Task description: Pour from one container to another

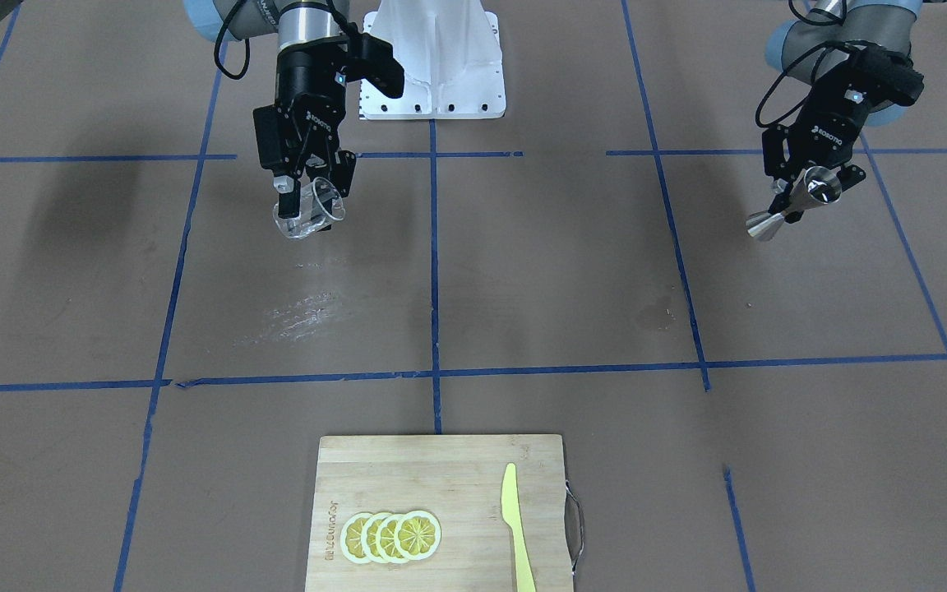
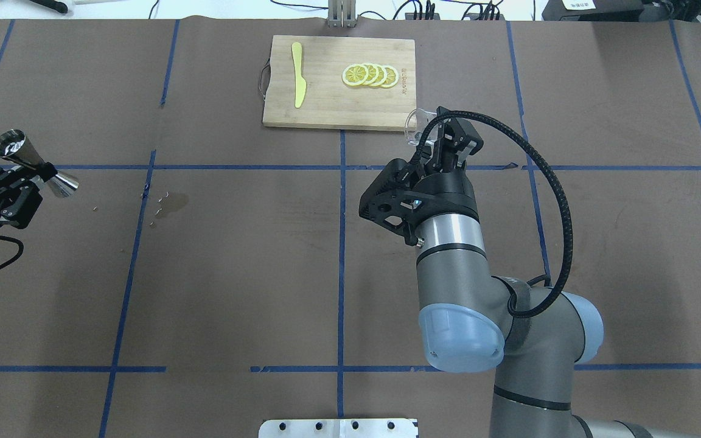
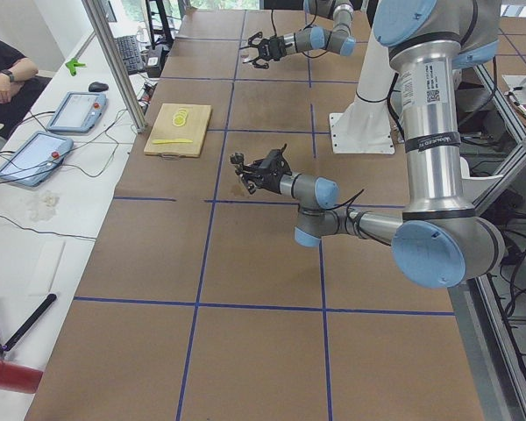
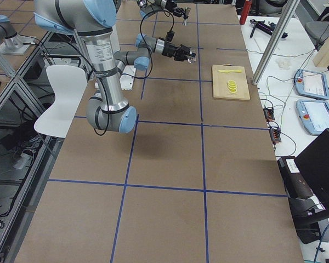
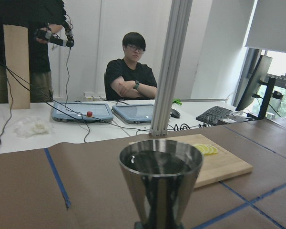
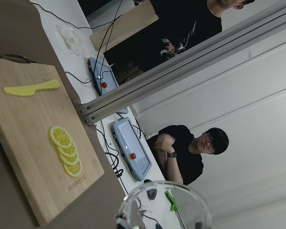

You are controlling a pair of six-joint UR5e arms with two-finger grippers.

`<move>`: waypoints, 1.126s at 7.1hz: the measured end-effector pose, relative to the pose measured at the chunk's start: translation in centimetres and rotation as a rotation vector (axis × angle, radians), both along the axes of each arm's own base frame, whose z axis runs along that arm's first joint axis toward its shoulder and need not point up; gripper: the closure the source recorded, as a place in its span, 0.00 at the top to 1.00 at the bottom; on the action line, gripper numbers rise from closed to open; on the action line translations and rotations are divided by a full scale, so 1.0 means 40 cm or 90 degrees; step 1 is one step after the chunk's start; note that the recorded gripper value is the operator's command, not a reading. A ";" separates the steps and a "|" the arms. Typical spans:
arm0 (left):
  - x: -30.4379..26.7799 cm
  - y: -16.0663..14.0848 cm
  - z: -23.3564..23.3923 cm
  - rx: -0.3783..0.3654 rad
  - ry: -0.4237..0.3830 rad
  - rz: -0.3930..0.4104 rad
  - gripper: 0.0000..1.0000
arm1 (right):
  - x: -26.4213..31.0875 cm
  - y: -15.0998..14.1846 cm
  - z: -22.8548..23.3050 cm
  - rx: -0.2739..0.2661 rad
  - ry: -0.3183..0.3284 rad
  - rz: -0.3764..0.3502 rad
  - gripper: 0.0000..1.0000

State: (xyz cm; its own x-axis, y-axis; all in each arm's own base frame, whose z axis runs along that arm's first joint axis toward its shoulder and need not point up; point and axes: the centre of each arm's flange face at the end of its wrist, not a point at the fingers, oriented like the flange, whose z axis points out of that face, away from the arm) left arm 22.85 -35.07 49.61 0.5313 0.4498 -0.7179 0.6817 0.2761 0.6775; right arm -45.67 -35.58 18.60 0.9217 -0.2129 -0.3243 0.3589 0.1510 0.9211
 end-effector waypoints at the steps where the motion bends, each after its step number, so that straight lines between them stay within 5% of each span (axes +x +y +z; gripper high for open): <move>1: 0.006 0.001 0.015 -0.009 -0.003 -0.026 0.00 | 0.000 0.000 0.000 0.000 0.000 0.000 0.00; 8: 0.100 0.065 0.123 -0.063 -0.023 -0.050 0.00 | 0.000 0.000 0.000 0.000 0.000 0.000 0.00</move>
